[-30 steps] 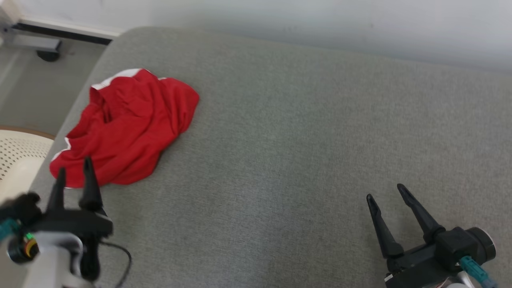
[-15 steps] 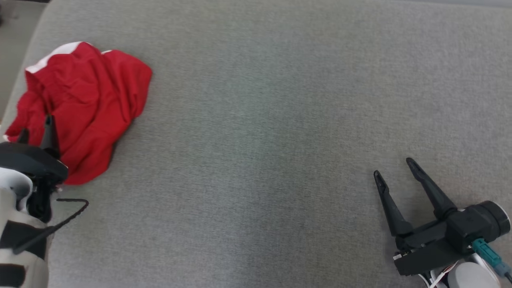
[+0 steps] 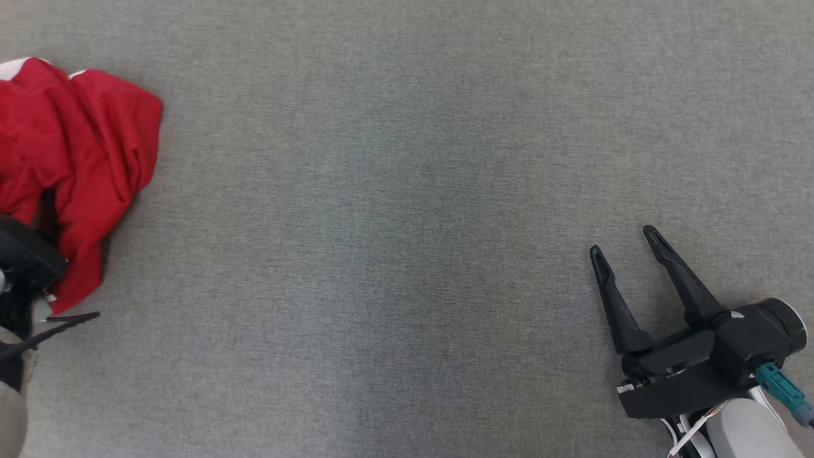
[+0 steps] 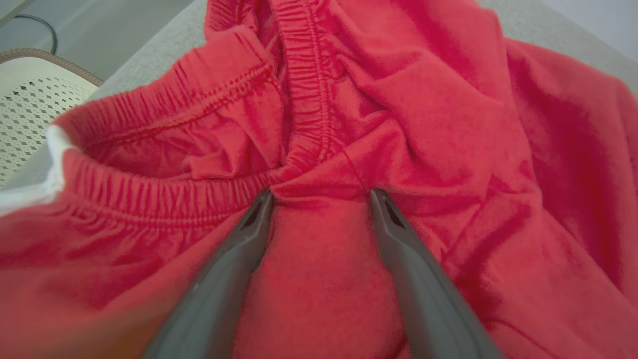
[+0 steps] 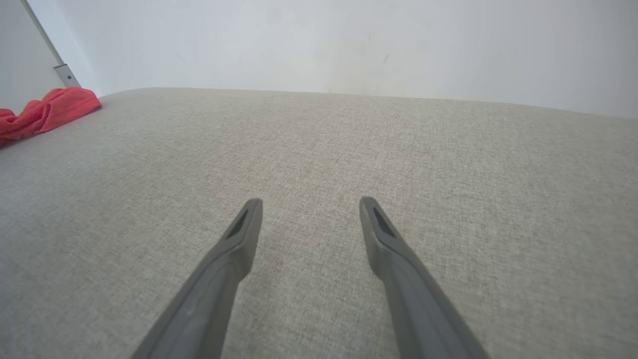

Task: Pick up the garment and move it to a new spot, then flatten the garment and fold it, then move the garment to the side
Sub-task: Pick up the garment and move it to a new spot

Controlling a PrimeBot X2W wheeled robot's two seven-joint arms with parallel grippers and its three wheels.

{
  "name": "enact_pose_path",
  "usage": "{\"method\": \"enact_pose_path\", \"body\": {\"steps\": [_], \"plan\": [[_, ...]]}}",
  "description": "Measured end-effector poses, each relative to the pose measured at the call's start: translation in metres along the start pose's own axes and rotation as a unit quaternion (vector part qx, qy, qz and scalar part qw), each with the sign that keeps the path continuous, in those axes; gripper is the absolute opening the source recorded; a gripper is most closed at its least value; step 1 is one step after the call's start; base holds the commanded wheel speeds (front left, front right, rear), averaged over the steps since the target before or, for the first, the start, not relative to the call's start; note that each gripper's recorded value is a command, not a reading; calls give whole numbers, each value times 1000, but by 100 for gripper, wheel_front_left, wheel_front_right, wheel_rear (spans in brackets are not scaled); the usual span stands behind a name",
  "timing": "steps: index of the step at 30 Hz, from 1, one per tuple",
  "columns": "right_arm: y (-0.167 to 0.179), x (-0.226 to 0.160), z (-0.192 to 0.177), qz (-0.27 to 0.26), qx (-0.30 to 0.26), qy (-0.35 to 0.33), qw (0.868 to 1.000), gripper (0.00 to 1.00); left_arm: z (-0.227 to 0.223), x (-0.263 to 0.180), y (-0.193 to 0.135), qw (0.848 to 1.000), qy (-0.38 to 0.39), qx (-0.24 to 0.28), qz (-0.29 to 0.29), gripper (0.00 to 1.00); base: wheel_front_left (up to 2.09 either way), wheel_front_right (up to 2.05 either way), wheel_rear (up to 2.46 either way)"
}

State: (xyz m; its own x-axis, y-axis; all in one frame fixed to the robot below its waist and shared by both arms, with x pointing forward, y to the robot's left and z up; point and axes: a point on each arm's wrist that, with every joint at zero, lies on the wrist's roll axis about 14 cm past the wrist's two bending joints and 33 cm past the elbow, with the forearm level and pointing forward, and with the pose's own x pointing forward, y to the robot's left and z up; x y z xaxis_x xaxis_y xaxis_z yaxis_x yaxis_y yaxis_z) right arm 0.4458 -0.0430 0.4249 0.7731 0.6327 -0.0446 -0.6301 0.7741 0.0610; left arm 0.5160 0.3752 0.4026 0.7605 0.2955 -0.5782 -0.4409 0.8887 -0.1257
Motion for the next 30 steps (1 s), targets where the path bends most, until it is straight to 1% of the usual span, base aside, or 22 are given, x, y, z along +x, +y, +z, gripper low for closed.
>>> {"method": "enact_pose_path", "body": {"steps": [2,4,7,11,15,18,24,27,30], "plan": [[-2,0,1,-4,4,-2,1000,100,-2,4,0,1000,9,6,1,100,0,0,0],[-3,-1,2,-10,13,-4,1000,100,-2,6,-2,1000,9,12,-1,0,0,0,0],[-2,-3,2,-14,19,-4,1000,100,5,8,-8,1000,-13,25,-9,0,0,0,0],[1,-5,10,-21,26,-12,999,100,22,0,-12,995,-78,51,-22,0,0,0,0],[3,-10,23,-32,29,-25,999,100,54,-15,-21,984,-159,68,-40,0,0,0,0],[8,-15,33,-37,32,-35,998,100,74,-30,-29,974,-204,79,-54,0,0,0,0],[18,-32,52,-52,35,-51,997,100,117,-70,-59,949,-284,85,-104,0,0,0,0],[24,-42,64,-59,38,-64,995,100,138,-96,-80,932,-325,83,-138,0,0,0,0],[30,-54,73,-69,39,-76,994,100,154,-126,-105,911,-361,84,-179,0,0,0,0]]}}
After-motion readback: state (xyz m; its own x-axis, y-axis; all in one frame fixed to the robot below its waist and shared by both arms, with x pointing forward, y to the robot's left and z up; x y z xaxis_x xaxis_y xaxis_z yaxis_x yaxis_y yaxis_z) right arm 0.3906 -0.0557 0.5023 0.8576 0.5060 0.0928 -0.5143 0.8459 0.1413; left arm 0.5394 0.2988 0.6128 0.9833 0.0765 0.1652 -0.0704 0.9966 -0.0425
